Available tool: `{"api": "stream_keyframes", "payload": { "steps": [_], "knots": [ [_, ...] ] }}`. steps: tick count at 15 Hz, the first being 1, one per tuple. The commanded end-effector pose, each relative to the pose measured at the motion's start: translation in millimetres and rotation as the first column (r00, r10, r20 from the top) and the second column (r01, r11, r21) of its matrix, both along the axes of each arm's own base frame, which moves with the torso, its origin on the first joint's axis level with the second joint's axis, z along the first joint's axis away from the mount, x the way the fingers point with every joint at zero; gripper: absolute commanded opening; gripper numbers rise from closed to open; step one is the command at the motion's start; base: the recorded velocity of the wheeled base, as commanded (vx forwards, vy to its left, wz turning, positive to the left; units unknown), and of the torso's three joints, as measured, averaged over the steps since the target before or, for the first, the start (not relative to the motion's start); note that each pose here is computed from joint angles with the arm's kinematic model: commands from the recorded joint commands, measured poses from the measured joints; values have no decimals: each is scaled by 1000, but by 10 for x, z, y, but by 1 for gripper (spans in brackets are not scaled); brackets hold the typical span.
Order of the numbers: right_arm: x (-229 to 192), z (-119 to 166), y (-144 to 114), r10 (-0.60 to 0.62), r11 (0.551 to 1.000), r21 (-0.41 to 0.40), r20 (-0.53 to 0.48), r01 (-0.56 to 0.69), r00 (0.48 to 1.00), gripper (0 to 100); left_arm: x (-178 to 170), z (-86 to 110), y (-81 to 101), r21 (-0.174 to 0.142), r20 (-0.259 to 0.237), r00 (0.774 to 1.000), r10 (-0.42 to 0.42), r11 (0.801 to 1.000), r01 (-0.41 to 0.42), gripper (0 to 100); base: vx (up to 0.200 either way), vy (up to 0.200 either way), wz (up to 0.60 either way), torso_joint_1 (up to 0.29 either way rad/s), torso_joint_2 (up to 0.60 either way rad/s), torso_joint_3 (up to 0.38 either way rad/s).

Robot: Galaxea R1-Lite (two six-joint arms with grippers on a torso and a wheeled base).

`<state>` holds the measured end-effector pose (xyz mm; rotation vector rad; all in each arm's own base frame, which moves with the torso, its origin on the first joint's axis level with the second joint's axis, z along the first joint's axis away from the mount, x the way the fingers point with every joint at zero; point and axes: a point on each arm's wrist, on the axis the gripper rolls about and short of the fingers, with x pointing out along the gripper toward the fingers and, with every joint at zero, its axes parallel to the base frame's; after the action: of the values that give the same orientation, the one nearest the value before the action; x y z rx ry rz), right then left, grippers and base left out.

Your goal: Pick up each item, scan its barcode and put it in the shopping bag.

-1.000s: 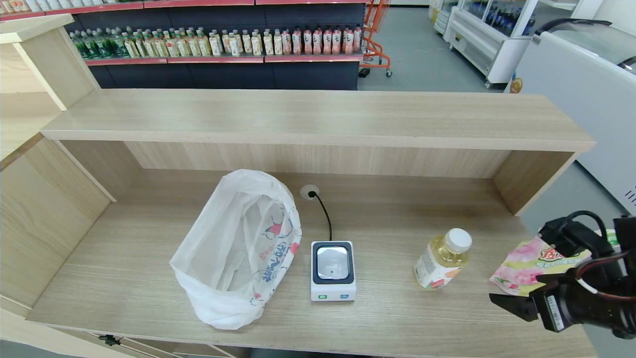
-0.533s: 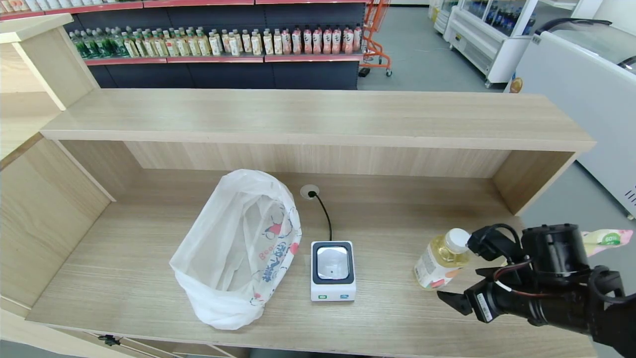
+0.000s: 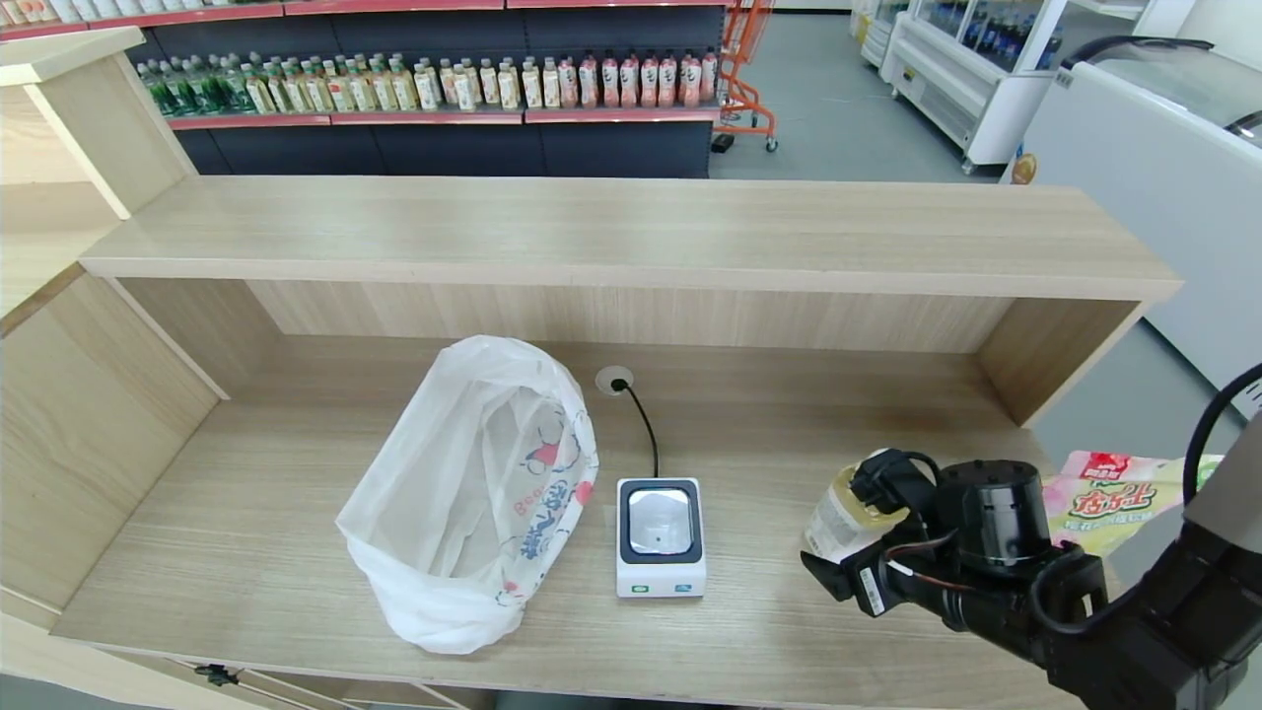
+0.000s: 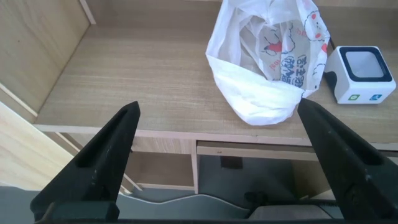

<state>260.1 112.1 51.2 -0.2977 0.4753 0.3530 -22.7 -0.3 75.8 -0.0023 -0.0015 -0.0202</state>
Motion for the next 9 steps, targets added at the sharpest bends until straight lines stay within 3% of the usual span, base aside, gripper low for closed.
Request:
{"api": "stream_keyframes", "payload": {
  "steps": [1,9],
  "knots": [
    [11,-92,69,16,1000,-7,-10,-16,1000,100,0,0,0,-1,0,1000,0,1000,0,100,0,0,0,0,0,0],
    [231,104,166,12,999,44,114,-17,993,100,0,0,0,-1,0,1000,0,1000,0,100,0,0,0,0,0,0]
  ]
}}
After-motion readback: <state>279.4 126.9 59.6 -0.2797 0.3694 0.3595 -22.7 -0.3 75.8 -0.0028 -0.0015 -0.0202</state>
